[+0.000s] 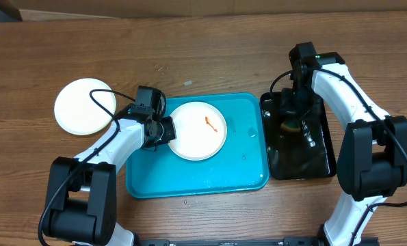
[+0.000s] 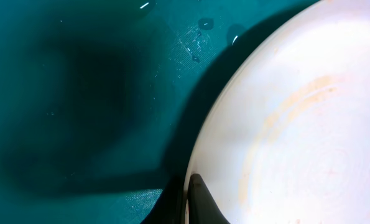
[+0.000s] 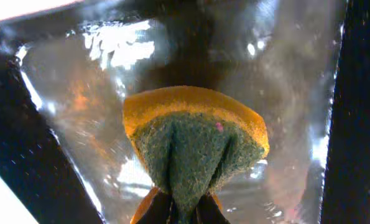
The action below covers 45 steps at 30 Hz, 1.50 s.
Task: Clean dirty plates on tray and stack at the side
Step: 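Grasp the sponge in the black tray with the right gripper and rinse it, then move the sponge over the white plate and scrub it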
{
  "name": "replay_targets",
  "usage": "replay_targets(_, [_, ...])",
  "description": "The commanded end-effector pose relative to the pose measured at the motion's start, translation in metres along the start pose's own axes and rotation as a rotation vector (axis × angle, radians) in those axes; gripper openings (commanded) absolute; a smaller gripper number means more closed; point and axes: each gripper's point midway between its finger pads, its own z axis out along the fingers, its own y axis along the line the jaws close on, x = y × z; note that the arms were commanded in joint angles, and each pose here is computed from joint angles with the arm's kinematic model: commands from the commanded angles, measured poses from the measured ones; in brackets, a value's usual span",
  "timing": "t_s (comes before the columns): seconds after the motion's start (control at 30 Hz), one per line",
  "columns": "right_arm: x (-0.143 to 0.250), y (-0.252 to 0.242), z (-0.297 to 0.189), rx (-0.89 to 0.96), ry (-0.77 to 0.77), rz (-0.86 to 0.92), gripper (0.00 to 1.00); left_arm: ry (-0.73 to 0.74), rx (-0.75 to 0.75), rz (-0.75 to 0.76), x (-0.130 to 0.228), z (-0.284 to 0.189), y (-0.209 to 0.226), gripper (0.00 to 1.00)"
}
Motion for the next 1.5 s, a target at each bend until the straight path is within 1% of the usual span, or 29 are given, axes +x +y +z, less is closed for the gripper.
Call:
replay_targets(0.0, [-0.008, -0.009, -0.014, 0.040, -0.050, -0.003, 0.04, 0.042, -0.022, -0.001, 0.013, 0.007, 0.004, 0.04])
replay_targets(0.17, [-0.014, -0.014, -0.027, 0.072, -0.070, -0.001, 0.04, 0.035, -0.019, 0.001, 0.011, 0.007, 0.003, 0.05])
replay_targets(0.33, [-0.019, 0.009, -0.061, -0.007, -0.090, -0.027, 0.04, 0.035, -0.018, 0.001, 0.011, 0.007, 0.003, 0.04])
replay_targets(0.4, [-0.021, 0.027, -0.076, -0.069, -0.103, -0.048, 0.04, 0.035, -0.018, 0.001, 0.011, 0.007, 0.003, 0.04])
replay_targets(0.57, [-0.018, 0.098, -0.101, -0.263, -0.154, -0.164, 0.04, 0.035, -0.018, 0.001, 0.011, 0.007, 0.003, 0.04])
replay_targets(0.67, [-0.009, 0.144, -0.102, -0.292, -0.198, -0.273, 0.04, 0.035, -0.018, 0.001, 0.011, 0.007, 0.003, 0.04])
replay_targets(0.7, [-0.007, 0.153, -0.102, -0.293, -0.209, -0.294, 0.04, 0.035, -0.018, 0.001, 0.011, 0.007, 0.003, 0.04])
replay_targets(0.77, [-0.002, 0.177, -0.100, -0.274, -0.252, -0.357, 0.04, 0.035, -0.018, 0.001, 0.011, 0.007, 0.003, 0.04])
replay_targets(0.87, [0.001, 0.199, -0.088, -0.161, -0.333, -0.428, 0.04, 0.035, -0.018, 0.001, 0.011, 0.007, 0.003, 0.04])
replay_targets(1.1, [0.015, 0.219, -0.045, 0.103, -0.407, -0.538, 0.04, 0.035, -0.018, 0.001, 0.011, 0.007, 0.003, 0.04])
replay_targets(1.2, [0.019, 0.224, -0.025, 0.136, -0.385, -0.558, 0.04, 0.035, -0.018, 0.001, 0.011, 0.007, 0.003, 0.04])
replay_targets(1.47, [0.025, 0.217, 0.023, 0.194, -0.287, -0.520, 0.04, 0.035, -0.019, 0.001, 0.011, 0.007, 0.003, 0.04])
